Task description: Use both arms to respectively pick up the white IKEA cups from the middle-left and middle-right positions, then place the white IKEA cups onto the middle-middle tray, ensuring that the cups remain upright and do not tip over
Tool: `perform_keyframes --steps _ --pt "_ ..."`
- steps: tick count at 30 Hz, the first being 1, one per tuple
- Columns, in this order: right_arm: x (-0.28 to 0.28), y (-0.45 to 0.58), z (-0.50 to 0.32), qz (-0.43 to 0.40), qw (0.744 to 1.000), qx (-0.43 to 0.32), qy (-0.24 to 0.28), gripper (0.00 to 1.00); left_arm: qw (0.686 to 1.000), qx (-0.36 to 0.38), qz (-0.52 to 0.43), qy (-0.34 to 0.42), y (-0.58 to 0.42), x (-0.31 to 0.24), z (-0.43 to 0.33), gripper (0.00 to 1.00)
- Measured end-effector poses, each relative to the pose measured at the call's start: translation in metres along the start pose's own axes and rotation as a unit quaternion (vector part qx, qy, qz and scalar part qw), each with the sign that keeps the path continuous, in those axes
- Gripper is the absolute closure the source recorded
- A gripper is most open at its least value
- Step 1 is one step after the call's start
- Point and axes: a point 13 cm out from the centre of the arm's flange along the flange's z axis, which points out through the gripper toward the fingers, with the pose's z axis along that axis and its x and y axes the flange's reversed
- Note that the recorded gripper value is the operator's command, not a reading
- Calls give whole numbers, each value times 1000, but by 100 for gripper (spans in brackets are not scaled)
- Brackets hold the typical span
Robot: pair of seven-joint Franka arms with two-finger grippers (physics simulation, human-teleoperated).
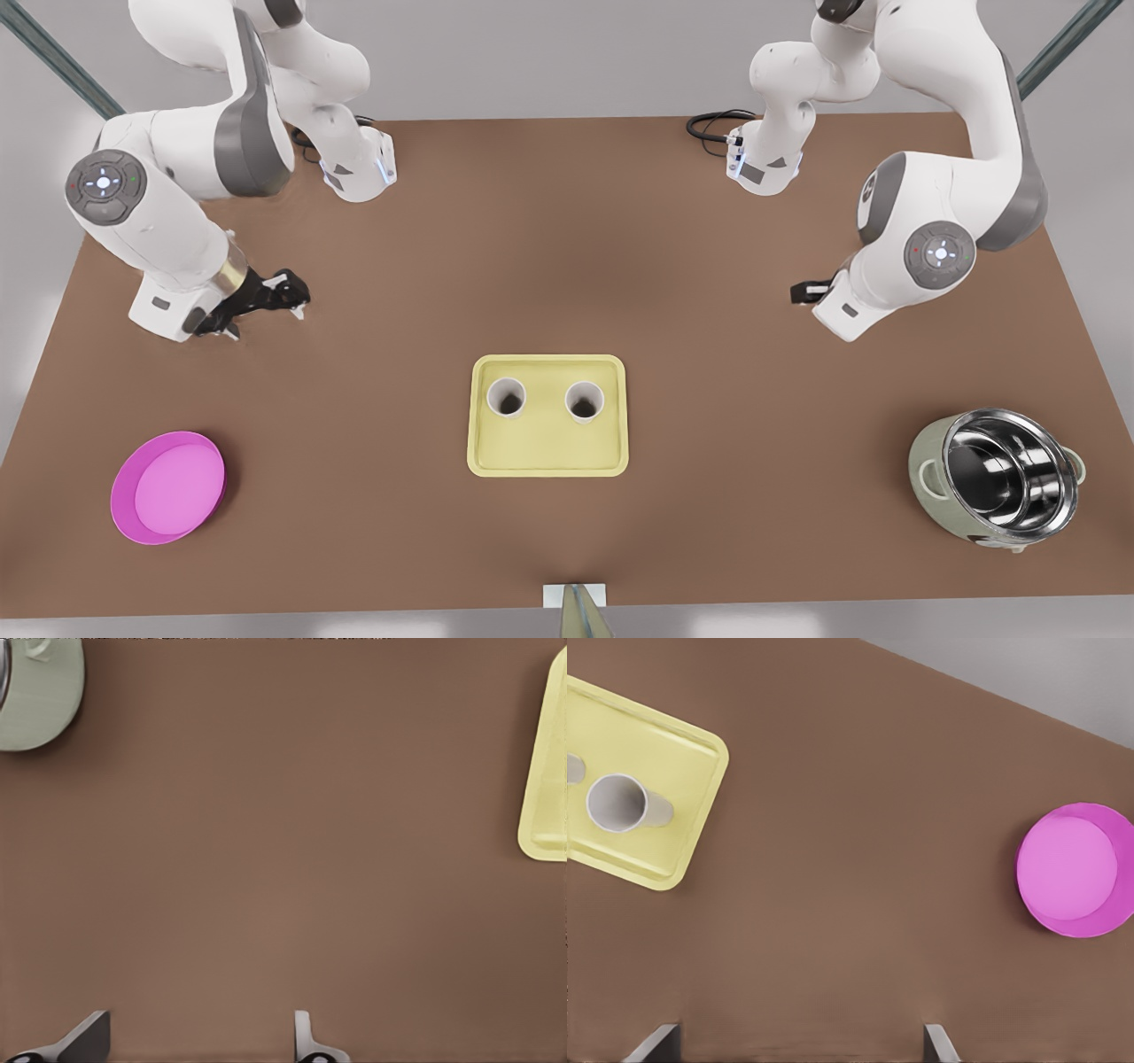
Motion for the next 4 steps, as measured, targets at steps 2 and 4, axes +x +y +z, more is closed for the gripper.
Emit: perform_keyframes --steps 2,4 --pt "33 -14 -19 22 1000 11 10 0 1000 8 4 2 0 1 -3 0" --pt "51 -27 -22 43 999 16 27 0 1000 13 9 3 -1 2 -4 0"
